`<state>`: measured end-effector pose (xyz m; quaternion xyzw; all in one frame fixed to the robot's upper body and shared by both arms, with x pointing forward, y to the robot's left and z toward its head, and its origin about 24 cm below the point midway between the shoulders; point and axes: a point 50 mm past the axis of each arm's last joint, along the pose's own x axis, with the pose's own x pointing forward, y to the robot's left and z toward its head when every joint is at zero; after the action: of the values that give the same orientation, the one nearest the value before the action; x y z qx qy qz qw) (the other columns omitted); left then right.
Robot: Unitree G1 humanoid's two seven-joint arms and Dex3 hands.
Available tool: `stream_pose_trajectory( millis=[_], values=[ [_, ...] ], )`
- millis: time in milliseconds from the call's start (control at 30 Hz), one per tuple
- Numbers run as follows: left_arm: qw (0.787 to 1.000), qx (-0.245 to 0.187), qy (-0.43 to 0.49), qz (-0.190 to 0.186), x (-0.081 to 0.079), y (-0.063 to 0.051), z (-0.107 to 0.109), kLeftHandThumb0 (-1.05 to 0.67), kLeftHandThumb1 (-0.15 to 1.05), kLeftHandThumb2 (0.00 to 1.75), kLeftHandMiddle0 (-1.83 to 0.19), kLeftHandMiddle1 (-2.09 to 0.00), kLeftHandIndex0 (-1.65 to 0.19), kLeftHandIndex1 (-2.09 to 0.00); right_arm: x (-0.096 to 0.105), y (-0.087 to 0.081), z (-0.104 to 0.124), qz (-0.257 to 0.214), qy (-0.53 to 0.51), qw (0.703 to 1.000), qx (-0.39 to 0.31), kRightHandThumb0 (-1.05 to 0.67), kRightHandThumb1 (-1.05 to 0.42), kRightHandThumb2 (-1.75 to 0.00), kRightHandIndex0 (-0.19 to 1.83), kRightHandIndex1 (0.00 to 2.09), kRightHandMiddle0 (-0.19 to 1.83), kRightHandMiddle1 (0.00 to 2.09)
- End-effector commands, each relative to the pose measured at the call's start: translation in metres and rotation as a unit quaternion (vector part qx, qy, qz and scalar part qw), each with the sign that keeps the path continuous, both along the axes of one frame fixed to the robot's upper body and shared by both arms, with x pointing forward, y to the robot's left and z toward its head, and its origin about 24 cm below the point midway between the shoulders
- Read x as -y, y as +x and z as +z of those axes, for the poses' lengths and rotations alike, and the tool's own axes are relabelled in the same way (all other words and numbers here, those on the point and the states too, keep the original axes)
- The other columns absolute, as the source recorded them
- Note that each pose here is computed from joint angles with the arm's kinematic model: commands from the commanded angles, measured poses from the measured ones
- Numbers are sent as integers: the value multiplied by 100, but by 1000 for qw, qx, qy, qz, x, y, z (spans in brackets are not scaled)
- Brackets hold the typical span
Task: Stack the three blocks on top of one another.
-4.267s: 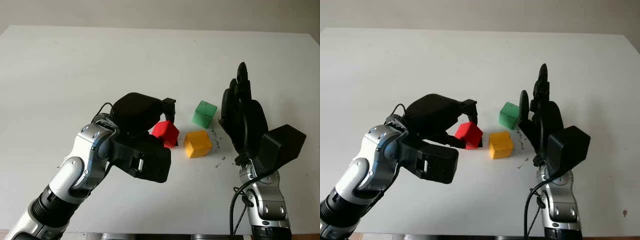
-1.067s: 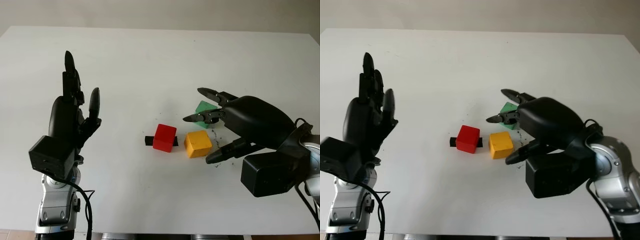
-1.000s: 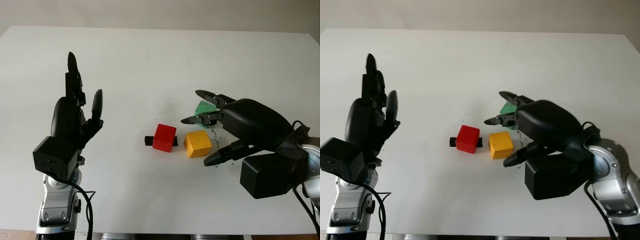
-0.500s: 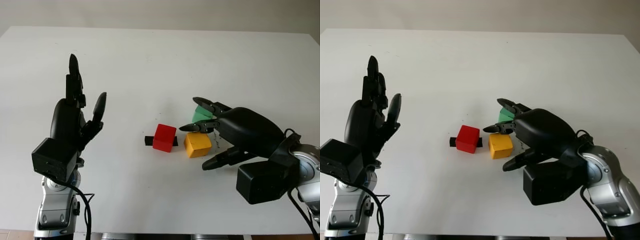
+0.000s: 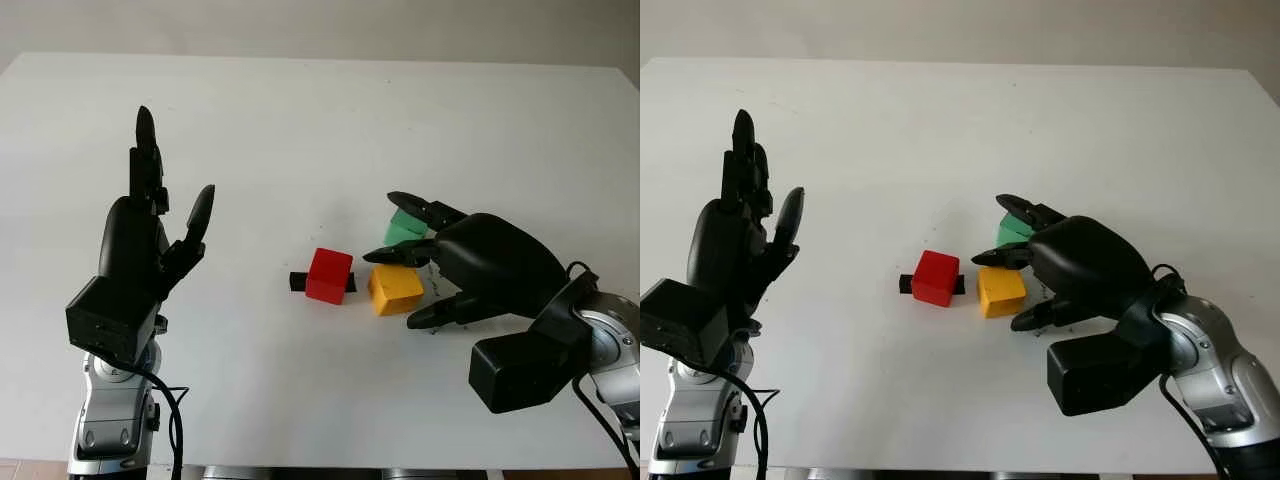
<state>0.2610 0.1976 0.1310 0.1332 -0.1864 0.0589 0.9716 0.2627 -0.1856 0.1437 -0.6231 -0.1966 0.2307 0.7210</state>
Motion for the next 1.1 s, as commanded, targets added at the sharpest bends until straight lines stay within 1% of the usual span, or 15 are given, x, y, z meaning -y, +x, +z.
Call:
stream_pose_trajectory(
  millis=[0, 33, 67, 100, 133, 167, 200, 400, 600, 733, 833, 967, 1067],
  values=[
    [1000, -2, 2, 3, 1, -2, -1, -81, 105, 43, 16, -5, 14, -6, -1, 0, 2, 4, 21, 1000, 13, -46, -84, -6, 20, 10, 93, 25],
    [1000, -3, 1, 3, 1, -2, -1, -81, 105, 42, 16, -5, 14, -6, 0, 0, 2, 5, 28, 999, 16, -45, -85, -6, 23, 10, 93, 32],
    [1000, -4, 0, 3, 1, -2, 0, -80, 105, 42, 16, -6, 14, -6, 0, 0, 2, 6, 36, 999, 19, -43, -85, -6, 25, 8, 86, 51],
    [1000, -4, -2, 2, 1, -2, -1, -79, 105, 42, 16, -6, 14, -6, 0, 1, 2, 8, 43, 999, 20, -43, -86, -6, 28, 7, 74, 77],
    [1000, -6, -3, 3, 1, -2, -1, -78, 105, 41, 16, -6, 14, -6, 0, 1, 2, 8, 48, 999, 18, -43, -87, -6, 29, 6, 68, 91],
    [1000, -7, -3, 3, 1, -2, -1, -77, 105, 41, 15, -6, 14, -6, 0, 0, 3, 7, 54, 998, 13, -43, -88, -6, 28, 5, 63, 100],
    [1000, -8, -3, 4, 1, -2, -1, -76, 105, 41, 15, -6, 14, -6, 0, 0, 3, 7, 56, 998, 9, -42, -89, -6, 28, 5, 60, 104],
    [1000, -9, -3, 5, 2, -2, -1, -74, 105, 41, 15, -6, 14, -6, -1, -1, 5, 10, 83, 997, -2, -41, -89, -5, 29, 6, 57, 111],
    [1000, -11, 4, 5, 1, -2, -2, -74, 105, 41, 14, -6, 12, -6, 2, 3, 12, 14, 97, 995, 19, -41, -87, -5, 32, 7, 55, 110],
    [1000, -13, 5, 7, 1, -2, -2, -75, 105, 42, 13, -6, 12, -6, 4, 9, 29, 7, 105, 994, 34, -40, -87, -5, 33, 7, 56, 109],
    [1000, -12, 9, 5, 1, -2, -2, -74, 105, 42, 13, -6, 12, -6, 6, 19, 46, 5, 105, 994, 42, -42, -85, -5, 33, 7, 62, 108],
    [1000, -12, 6, 2, 2, -2, -1, -75, 105, 43, 14, -5, 12, -6, 5, 33, 70, 19, 83, 995, 50, -43, -84, -5, 34, 6, 66, 108],
    [1000, -15, 4, -4, 3, -3, 0, -77, 105, 44, 15, -5, 13, -5, 3, 43, 89, 47, 52, 995, 69, -43, -83, -5, 34, 6, 70, 109]
  ],
)
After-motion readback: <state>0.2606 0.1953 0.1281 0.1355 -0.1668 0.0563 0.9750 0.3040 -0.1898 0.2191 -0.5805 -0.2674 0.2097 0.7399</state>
